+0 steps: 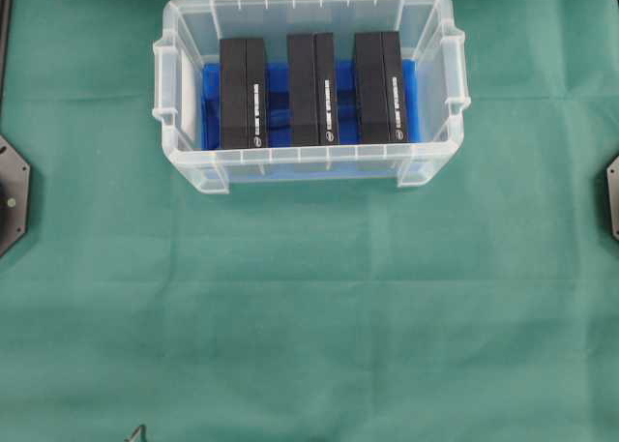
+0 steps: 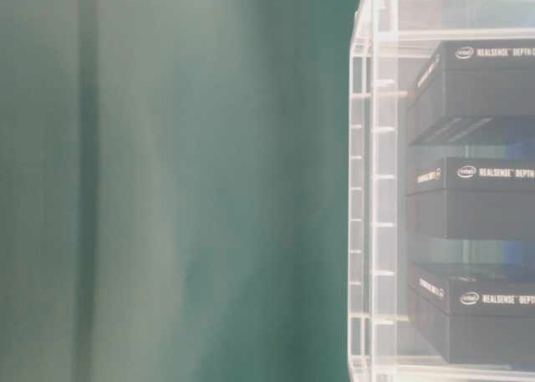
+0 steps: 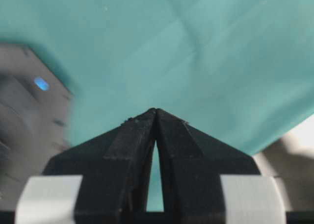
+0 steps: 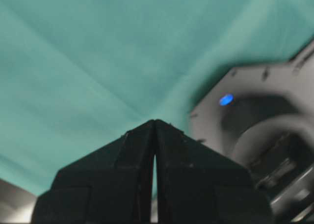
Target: Take the box out of the case with both arms.
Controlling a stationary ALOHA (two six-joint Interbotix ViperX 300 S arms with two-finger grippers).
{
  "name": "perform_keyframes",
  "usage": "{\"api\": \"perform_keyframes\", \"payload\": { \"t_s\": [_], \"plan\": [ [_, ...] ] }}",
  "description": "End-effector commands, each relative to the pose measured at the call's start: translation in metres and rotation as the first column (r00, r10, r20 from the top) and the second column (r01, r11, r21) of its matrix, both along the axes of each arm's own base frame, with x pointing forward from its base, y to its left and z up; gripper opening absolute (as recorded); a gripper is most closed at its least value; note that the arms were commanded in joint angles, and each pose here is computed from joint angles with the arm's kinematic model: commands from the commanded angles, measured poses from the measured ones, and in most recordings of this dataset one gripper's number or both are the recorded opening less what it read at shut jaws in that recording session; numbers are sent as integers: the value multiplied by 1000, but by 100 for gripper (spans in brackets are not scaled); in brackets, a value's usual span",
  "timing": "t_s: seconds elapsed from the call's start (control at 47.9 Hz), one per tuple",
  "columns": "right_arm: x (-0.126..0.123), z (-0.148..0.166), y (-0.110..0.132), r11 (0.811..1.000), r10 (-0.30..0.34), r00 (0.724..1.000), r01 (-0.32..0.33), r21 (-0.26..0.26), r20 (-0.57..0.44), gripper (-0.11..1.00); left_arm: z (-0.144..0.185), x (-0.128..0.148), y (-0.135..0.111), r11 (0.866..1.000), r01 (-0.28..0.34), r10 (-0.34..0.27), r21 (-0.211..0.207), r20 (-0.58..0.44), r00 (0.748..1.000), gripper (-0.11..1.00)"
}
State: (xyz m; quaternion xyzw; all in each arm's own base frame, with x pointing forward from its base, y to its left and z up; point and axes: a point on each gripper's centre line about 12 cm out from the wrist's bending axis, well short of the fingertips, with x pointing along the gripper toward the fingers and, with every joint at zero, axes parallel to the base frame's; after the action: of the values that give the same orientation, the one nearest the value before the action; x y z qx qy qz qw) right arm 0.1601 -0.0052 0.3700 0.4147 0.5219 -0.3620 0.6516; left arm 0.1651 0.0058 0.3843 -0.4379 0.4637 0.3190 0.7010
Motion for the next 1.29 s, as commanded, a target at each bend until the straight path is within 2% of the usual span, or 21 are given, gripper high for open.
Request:
{"api": "perform_keyframes", "payload": {
  "t_s": [0.0,0.083,0.146,0.188,0.334,0.501,0.584,0.731,0.877,1.064,1.273],
  "plan": [
    [1,7,-2,989,-146,989,145,20,30,0,7,0,1,995,-90,91,-30,26,996,0],
    [2,7,-3,961,-275,961,274,40,33,0,7,3,1,983,-175,177,-62,20,984,0],
    [2,7,-4,950,-312,950,310,43,36,0,5,6,1,973,-216,217,-77,8,976,0],
    [2,8,-4,949,-314,949,312,40,37,0,5,7,1,971,-226,227,-81,5,974,0],
    [2,8,-6,945,-325,945,325,27,39,0,4,10,1,974,-213,213,-73,-3,977,0],
    [0,10,-19,930,-365,929,367,-20,58,0,7,9,11,969,-238,238,-61,-6,971,0],
    [-1,11,-30,919,-390,919,393,-44,63,0,9,7,19,970,-241,241,-41,-13,970,0],
    [-7,11,-53,921,-378,925,381,-85,49,0,13,5,41,968,-252,252,0,-10,968,0],
    [-15,9,-82,915,-386,922,385,-122,21,0,12,5,59,966,-257,258,32,-29,966,0],
    [-17,6,-100,911,-396,918,392,-126,-10,0,12,5,68,971,-233,235,51,-39,971,0],
    [-14,6,-100,916,-383,923,382,-120,14,0,11,3,67,971,-233,235,51,-39,971,0]
  ]
}}
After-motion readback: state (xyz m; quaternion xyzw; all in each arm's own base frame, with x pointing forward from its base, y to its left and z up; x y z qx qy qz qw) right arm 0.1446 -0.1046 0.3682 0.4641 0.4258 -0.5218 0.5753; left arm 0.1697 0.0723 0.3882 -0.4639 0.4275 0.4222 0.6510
